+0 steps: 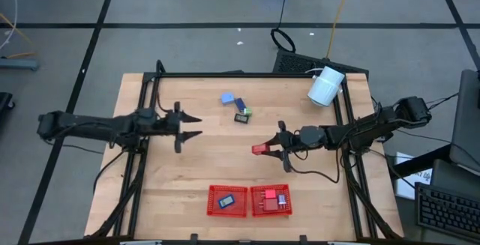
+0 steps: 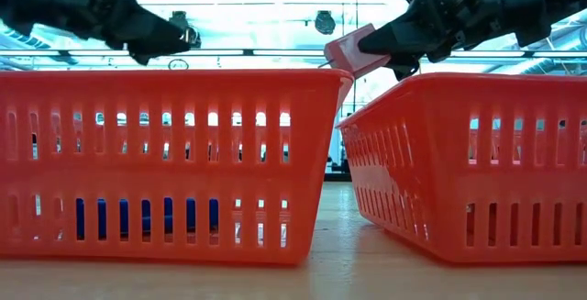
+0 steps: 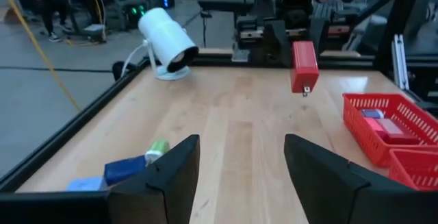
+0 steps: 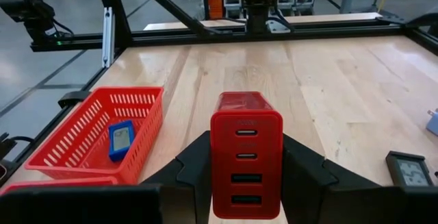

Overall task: Pick & Place Office items
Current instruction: Put the red charger adapter into the right red bin

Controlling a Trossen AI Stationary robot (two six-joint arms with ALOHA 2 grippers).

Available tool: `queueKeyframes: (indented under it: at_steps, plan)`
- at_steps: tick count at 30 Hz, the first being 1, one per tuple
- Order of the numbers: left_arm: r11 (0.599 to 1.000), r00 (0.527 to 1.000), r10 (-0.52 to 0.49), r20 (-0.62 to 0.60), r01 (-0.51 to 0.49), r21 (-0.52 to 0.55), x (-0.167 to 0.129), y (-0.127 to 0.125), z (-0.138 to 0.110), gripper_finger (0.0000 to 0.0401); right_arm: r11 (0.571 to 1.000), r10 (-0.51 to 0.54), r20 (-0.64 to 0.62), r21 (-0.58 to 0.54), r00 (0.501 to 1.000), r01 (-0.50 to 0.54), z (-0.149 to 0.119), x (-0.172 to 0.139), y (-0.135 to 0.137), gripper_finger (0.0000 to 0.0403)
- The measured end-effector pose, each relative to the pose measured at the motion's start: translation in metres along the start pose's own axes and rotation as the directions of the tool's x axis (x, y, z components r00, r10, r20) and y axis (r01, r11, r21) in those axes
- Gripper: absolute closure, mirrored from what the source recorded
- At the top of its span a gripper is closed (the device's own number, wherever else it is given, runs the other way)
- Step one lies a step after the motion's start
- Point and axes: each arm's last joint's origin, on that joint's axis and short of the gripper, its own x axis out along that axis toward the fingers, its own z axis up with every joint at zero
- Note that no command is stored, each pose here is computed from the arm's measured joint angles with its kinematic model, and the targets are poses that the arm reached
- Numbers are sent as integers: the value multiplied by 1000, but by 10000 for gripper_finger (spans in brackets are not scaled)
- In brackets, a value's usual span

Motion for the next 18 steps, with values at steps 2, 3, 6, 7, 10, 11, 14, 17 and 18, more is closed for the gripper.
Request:
queueKeyframes:
  at_steps: [2, 3, 6, 7, 10, 11, 14, 17, 18]
  plan:
    - [1000, 1000, 5, 20, -5, -5, -7, 1, -6, 191, 1000, 0, 0, 0, 1000, 0, 0, 0, 0, 288]
    - [1000, 999, 7, 32, -7, -8, -10, 2, -8, 193, 1000, 0, 0, 0, 1000, 0, 0, 0, 0, 288]
    - [1000, 998, 19, 58, -18, -21, -18, 3, -16, 194, 1000, 0, 0, 0, 1000, 0, 0, 0, 0, 288]
    - [999, 998, 24, 63, -23, -24, -19, 4, -19, 193, 1000, 0, 0, 0, 1000, 0, 0, 0, 0, 288]
    - [999, 996, 45, 72, -42, -34, -24, 7, -29, 187, 1000, 0, 0, 0, 1000, 0, 0, 0, 0, 288]
    - [998, 996, 56, 73, -53, -44, -25, 8, -32, 185, 1000, 0, 0, 0, 1000, 0, 0, 0, 0, 288]
    - [992, 991, 109, 74, -103, -78, -27, 11, -40, 178, 1000, 0, 0, 0, 1000, 0, 0, 0, 0, 288]
    - [987, 988, 137, 75, -129, -96, -28, 14, -43, 172, 1000, 3, -1, 5, 1000, -3, 0, 0, 0, 288]
    - [986, 987, 140, 73, -132, -98, -28, 15, -44, 171, 1000, 3, -1, 6, 1000, -3, 0, 0, 0, 288]
